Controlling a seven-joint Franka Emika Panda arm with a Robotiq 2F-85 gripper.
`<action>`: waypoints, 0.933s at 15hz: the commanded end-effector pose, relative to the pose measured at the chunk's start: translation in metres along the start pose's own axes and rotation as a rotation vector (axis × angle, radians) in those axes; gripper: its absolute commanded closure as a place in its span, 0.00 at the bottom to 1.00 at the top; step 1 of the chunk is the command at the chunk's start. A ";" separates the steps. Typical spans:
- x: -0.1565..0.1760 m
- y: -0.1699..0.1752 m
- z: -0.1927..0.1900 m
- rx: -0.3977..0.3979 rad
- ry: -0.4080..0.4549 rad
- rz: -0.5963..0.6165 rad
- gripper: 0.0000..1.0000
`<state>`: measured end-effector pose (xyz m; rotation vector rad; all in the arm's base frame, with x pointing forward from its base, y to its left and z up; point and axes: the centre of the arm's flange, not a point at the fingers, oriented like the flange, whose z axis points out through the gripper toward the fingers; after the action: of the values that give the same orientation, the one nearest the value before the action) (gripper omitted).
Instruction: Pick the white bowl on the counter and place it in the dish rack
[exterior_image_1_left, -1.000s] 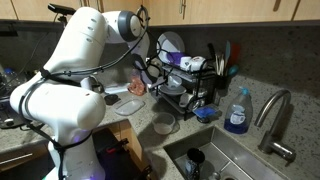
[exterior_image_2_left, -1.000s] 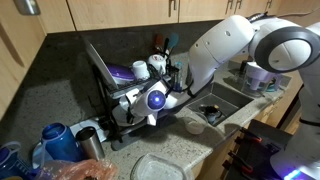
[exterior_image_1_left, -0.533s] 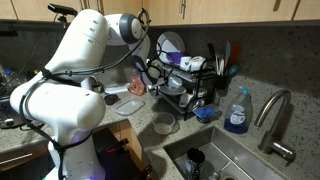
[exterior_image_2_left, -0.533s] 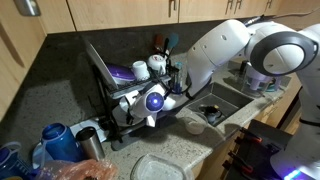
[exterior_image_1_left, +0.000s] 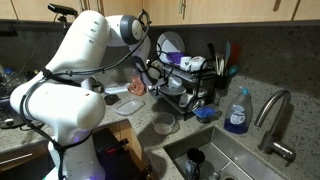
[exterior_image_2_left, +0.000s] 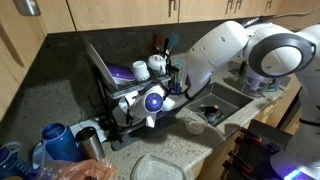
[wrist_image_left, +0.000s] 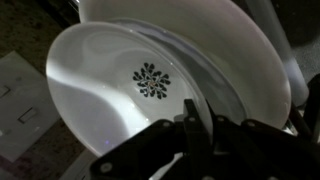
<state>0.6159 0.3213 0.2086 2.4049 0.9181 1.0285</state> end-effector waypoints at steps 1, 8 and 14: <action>0.008 0.008 0.003 -0.009 0.006 0.004 0.96; 0.008 0.009 0.003 -0.005 0.001 0.012 0.75; 0.013 0.011 0.000 -0.010 0.010 0.015 0.50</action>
<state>0.6191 0.3210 0.2114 2.4154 0.8993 1.0349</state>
